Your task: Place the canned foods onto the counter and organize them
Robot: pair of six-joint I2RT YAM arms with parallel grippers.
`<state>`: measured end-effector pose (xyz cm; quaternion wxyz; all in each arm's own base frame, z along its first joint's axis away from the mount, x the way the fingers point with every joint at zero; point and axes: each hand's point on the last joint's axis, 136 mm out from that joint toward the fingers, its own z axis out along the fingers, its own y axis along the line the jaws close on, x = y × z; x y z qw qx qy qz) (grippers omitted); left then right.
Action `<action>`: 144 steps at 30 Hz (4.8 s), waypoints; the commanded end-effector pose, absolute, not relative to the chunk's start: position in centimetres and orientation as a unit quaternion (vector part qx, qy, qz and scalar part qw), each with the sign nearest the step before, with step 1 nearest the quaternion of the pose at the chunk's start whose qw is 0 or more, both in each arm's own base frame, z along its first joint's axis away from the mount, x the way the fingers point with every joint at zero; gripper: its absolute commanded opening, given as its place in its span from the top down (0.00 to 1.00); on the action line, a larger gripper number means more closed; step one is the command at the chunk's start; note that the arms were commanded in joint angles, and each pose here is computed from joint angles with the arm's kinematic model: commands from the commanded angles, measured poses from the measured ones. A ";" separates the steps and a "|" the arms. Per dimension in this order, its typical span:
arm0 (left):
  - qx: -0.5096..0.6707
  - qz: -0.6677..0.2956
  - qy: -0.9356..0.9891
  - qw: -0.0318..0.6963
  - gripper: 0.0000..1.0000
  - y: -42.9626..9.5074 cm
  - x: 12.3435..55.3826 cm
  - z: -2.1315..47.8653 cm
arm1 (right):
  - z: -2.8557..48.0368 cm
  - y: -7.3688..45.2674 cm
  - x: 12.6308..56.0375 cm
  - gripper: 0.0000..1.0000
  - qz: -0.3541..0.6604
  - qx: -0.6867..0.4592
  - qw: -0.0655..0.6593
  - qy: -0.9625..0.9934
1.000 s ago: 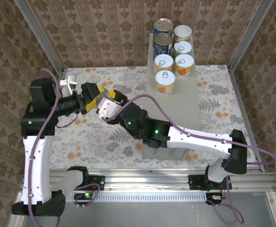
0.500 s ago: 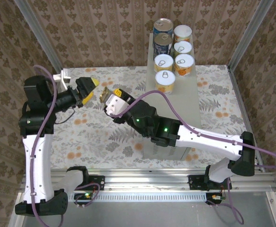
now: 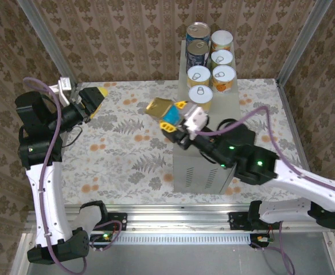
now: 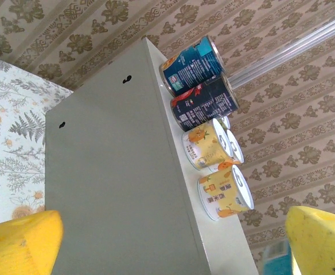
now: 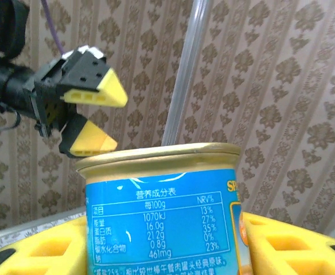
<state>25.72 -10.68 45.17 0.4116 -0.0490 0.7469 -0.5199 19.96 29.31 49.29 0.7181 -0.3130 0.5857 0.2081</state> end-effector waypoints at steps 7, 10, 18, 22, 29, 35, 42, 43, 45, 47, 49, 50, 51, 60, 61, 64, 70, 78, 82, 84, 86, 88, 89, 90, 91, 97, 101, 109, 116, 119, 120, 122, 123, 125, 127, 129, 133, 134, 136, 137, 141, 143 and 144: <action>-0.010 -0.523 0.731 0.438 0.00 -10.9 26.3 46.8 | 46.9 21.4 18.0 0.50 0.234 -0.259 0.705 0.617; 0.003 -0.523 0.732 0.436 0.00 -11.4 26.4 46.9 | 45.8 19.3 17.4 0.50 0.231 -0.246 0.705 0.624; 0.030 -0.518 0.737 0.434 0.00 -13.0 26.5 46.9 | 42.9 15.8 17.5 0.50 0.206 -0.206 0.701 0.652; 0.030 -0.518 0.739 0.429 0.00 -13.3 26.9 46.4 | 41.3 14.7 18.2 0.48 0.169 -0.189 0.694 0.674; 0.032 -0.520 0.740 0.425 0.00 -13.8 27.5 46.0 | 39.9 13.1 18.7 0.42 0.144 -0.163 0.690 0.691; 0.034 -0.521 0.742 0.420 0.00 -14.2 27.9 45.7 | 38.9 11.8 19.1 0.40 0.127 -0.141 0.680 0.709; 0.034 -0.521 0.743 0.419 0.00 -14.3 28.1 45.5 | 37.9 11.8 19.3 0.35 0.117 -0.143 0.661 0.727; 0.034 -0.521 0.743 0.419 0.00 -14.3 28.2 45.5 | 37.9 11.8 19.3 0.35 0.116 -0.144 0.660 0.728; 0.033 -0.522 0.743 0.418 0.00 -14.4 28.3 45.4 | 37.8 11.7 19.3 0.35 0.114 -0.143 0.659 0.729; 0.033 -0.522 0.744 0.416 0.00 -14.4 28.3 45.2 | 38.0 11.5 19.2 0.31 0.115 -0.141 0.660 0.728; 0.032 -0.523 0.744 0.414 0.00 -14.5 28.4 45.1 | 38.1 11.4 19.1 0.27 0.117 -0.140 0.660 0.729; 0.032 -0.522 0.745 0.414 0.00 -14.5 28.4 45.1 | 38.2 11.4 19.1 0.25 0.117 -0.140 0.660 0.729; 0.032 -0.522 0.745 0.414 0.00 -14.6 28.5 45.0 | 38.3 11.3 19.1 0.22 0.117 -0.140 0.660 0.729; 0.044 -0.521 0.751 0.404 0.00 -15.8 29.2 44.6 | 38.7 10.1 18.7 0.09 0.113 -0.127 0.664 0.728; 0.045 -0.521 0.751 0.403 0.00 -15.9 29.3 44.5 | 38.8 10.0 18.7 0.09 0.112 -0.126 0.664 0.728; 0.046 -0.521 0.753 0.400 0.00 -16.2 29.5 44.3 | 38.5 9.7 18.6 0.07 0.104 -0.128 0.660 0.733; 0.046 -0.521 0.754 0.397 0.00 -16.4 30.0 44.0 | 39.5 8.6 19.1 0.14 0.080 -0.104 0.679 0.722; 0.045 -0.519 0.757 0.394 0.00 -16.5 30.4 43.6 | 41.3 8.8 20.7 0.16 0.042 -0.097 0.698 0.708; 0.045 -0.520 0.757 0.393 0.00 -16.5 30.6 43.5 | 41.2 8.8 22.4 0.12 0.038 -0.085 0.688 0.720; 0.046 -0.519 0.757 0.394 0.00 -16.5 30.6 43.5 | 41.2 8.4 23.3 0.10 0.040 -0.070 0.684 0.725; 0.046 -0.517 0.758 0.395 0.00 -16.5 30.5 43.5 | 41.1 8.3 24.1 0.10 0.040 -0.063 0.681 0.729; 0.046 -0.514 0.760 0.395 0.00 -16.4 30.5 43.4 | 41.0 8.2 24.7 0.09 0.041 -0.058 0.678 0.731; 0.046 -0.513 0.762 0.393 0.00 -16.4 30.4 43.3 | 40.9 8.2 25.0 0.08 0.042 -0.057 0.676 0.733; 0.046 -0.512 0.762 0.394 0.00 -16.4 30.5 43.3 | 40.8 8.2 25.3 0.07 0.041 -0.056 0.674 0.735; 0.047 -0.512 0.762 0.395 0.00 -16.4 30.5 43.4 | 40.8 8.2 25.6 0.06 0.041 -0.056 0.672 0.737; 0.046 -0.512 0.761 0.394 0.00 -16.4 30.6 43.3 | 41.1 8.4 26.3 0.05 0.053 -0.058 0.670 0.738; 0.045 -0.511 0.763 0.393 0.00 -16.3 30.6 43.0 | 41.5 9.0 25.6 0.03 0.057 -0.092 0.674 0.730; 0.046 -0.512 0.763 0.393 0.00 -16.3 30.7 42.7 | 44.0 8.1 23.8 0.01 0.049 -0.112 0.684 0.719; 0.052 -0.511 0.765 0.389 0.00 -16.5 30.4 42.4 | 45.5 8.1 24.0 0.00 0.073 -0.083 0.684 0.721; 0.052 -0.509 0.766 0.388 0.00 -16.5 30.2 42.3 | 45.3 8.6 24.5 0.00 0.076 -0.083 0.682 0.723; 0.053 -0.509 0.766 0.389 0.00 -16.5 30.1 42.3 | 45.2 8.7 24.7 0.00 0.076 -0.083 0.679 0.725; 0.053 -0.506 0.768 0.389 0.00 -16.4 30.1 42.1 | 44.9 8.9 24.9 0.00 0.075 -0.087 0.675 0.728; 0.054 -0.505 0.769 0.388 0.00 -16.4 30.0 42.0 | 44.7 9.1 24.9 0.00 0.078 -0.092 0.672 0.731; 0.052 -0.505 0.770 0.386 0.00 -16.4 30.0 41.7 | 44.3 10.0 24.7 0.00 0.094 -0.114 0.665 0.732; 0.052 -0.505 0.771 0.385 0.00 -16.4 30.0 41.6 | 43.7 11.5 24.1 0.04 0.122 -0.151 0.658 0.728; 0.052 -0.507 0.770 0.385 0.00 -16.4 30.1 41.6 | 43.0 13.0 23.2 0.09 0.152 -0.192 0.647 0.722; 0.051 -0.509 0.768 0.384 0.00 -16.5 30.2 41.4 | 41.0 14.2 22.7 0.23 0.164 -0.232 0.625 0.727; 0.050 -0.510 0.768 0.384 0.00 -16.5 30.3 41.3 | 40.6 14.4 22.7 0.26 0.165 -0.236 0.622 0.728; 0.048 -0.511 0.769 0.381 0.00 -16.5 30.4 41.0 | 40.3 14.8 22.8 0.29 0.176 -0.240 0.618 0.728; 0.048 -0.512 0.769 0.381 0.00 -16.5 30.3 40.9 | 40.1 15.3 22.7 0.30 0.186 -0.245 0.616 0.725; 0.049 -0.512 0.769 0.380 0.00 -16.5 30.3 40.8 | 39.7 16.5 23.2 0.31 0.208 -0.252 0.609 0.723; 0.048 -0.511 0.769 0.381 0.00 -16.5 30.3 40.8 | 39.4 17.0 23.7 0.29 0.212 -0.251 0.607 0.724; 0.049 -0.511 0.769 0.381 0.00 -16.5 30.2 40.8 | 39.4 17.3 23.9 0.29 0.215 -0.251 0.607 0.723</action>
